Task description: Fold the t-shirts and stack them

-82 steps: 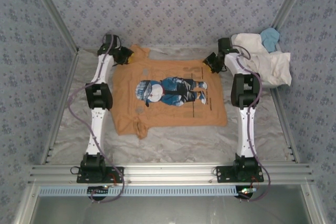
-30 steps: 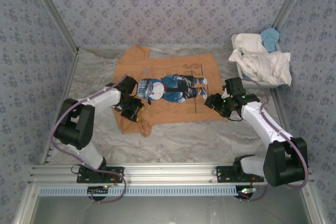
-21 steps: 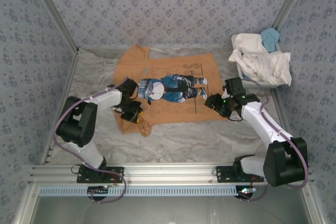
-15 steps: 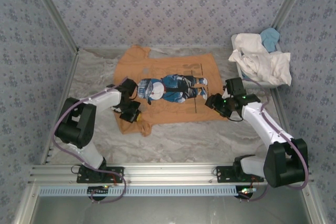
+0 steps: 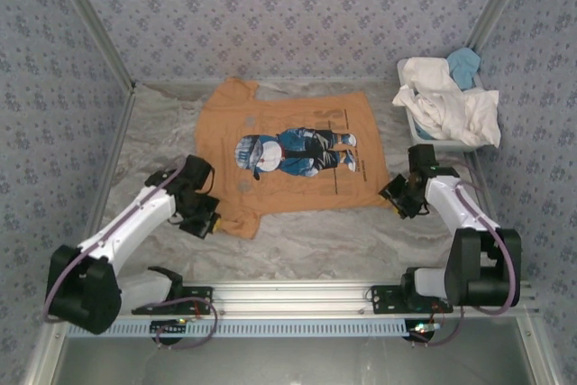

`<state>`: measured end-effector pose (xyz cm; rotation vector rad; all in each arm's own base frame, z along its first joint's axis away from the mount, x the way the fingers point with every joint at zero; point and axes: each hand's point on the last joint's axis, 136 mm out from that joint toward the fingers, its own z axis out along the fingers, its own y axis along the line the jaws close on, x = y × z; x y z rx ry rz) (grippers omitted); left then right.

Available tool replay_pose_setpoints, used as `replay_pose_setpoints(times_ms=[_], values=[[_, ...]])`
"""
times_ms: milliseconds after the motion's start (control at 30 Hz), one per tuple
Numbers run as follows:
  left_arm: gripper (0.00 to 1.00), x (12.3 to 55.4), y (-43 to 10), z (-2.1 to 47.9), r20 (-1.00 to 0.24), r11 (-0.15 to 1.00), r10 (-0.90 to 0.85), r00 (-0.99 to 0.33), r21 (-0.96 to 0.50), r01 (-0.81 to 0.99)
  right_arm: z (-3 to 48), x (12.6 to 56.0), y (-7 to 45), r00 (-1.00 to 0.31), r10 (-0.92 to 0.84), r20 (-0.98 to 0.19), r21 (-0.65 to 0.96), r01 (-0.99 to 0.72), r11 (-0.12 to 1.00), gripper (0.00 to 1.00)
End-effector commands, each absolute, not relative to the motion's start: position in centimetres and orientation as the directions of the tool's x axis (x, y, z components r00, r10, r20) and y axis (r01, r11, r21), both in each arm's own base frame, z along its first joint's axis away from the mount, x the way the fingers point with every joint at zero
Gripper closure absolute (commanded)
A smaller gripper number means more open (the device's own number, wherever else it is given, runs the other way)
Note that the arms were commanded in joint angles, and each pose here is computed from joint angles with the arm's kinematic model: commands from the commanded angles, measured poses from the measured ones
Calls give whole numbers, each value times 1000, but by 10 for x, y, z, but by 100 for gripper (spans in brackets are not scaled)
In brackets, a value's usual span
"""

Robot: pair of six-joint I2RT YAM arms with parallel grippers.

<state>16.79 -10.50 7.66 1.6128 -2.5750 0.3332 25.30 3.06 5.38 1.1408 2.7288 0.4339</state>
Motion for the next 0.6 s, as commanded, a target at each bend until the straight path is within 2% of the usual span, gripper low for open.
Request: replay_pose_setpoints(times_ms=[0, 367, 567], values=[[100, 131, -95, 71, 213, 396, -893, -396, -47, -917, 41, 257, 28, -662, 749, -14, 321, 707, 630, 55], [100, 108, -91, 58, 235, 367, -902, -364, -30, -930, 17, 269, 19, -674, 739, -13, 283, 706, 649, 63], [100, 105, -91, 53, 231, 366, -904, -361, -22, -931, 10, 261, 20, -662, 749, 9, 250, 727, 639, 75]])
